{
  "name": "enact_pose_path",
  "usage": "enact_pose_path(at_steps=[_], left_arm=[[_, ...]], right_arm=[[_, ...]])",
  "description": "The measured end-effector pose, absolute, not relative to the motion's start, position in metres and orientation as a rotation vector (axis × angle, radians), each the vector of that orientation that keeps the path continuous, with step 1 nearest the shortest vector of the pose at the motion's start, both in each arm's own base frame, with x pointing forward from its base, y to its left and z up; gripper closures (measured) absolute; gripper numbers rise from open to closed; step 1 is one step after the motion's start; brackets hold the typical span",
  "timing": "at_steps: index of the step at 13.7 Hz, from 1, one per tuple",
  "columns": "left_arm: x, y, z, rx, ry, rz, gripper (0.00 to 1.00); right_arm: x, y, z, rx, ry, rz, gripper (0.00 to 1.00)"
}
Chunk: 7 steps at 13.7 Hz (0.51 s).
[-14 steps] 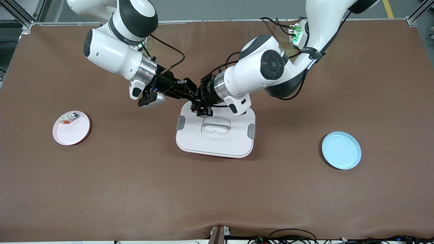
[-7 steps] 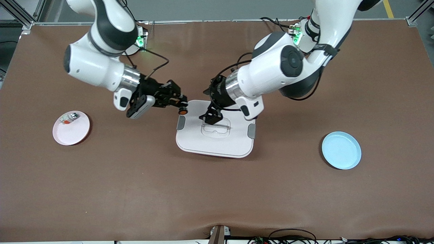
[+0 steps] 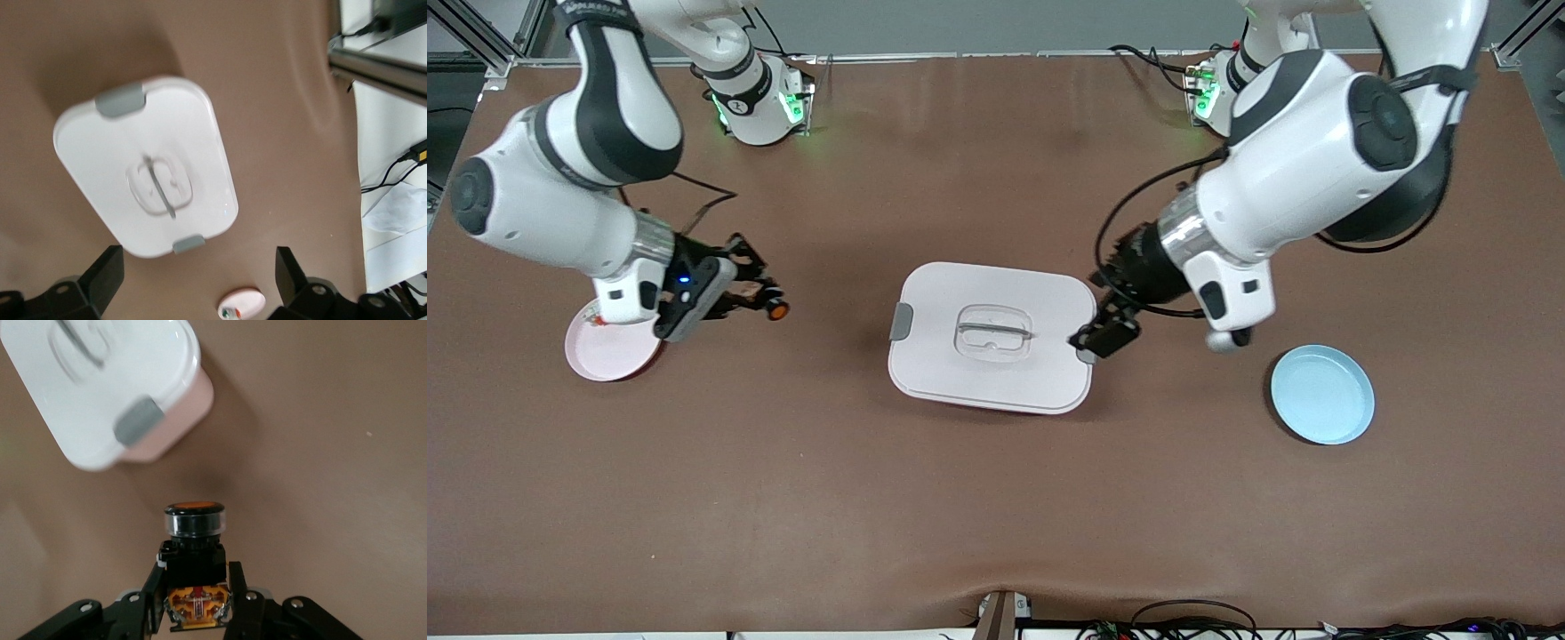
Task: Transfer orange switch to right arm and place
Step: 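Open the left gripper and carry the switch toward the white plate, then lower the switch onto the white plate with the right gripper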
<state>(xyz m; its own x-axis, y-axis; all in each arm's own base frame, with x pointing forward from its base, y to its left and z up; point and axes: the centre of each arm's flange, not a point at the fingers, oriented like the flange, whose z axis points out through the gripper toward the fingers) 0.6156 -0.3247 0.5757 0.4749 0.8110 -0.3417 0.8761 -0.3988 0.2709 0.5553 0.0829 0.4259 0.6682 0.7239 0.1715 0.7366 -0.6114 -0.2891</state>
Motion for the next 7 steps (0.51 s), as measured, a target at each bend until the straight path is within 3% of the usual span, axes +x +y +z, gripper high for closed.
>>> enact_pose_path(at_steps=[7], left_arm=[[0.635, -0.184, 0.582, 2.810, 0.932, -0.030, 0.00]], right_arm=[[0.552, -0.031, 0.409, -2.451, -1.756, 0.080, 0.59]])
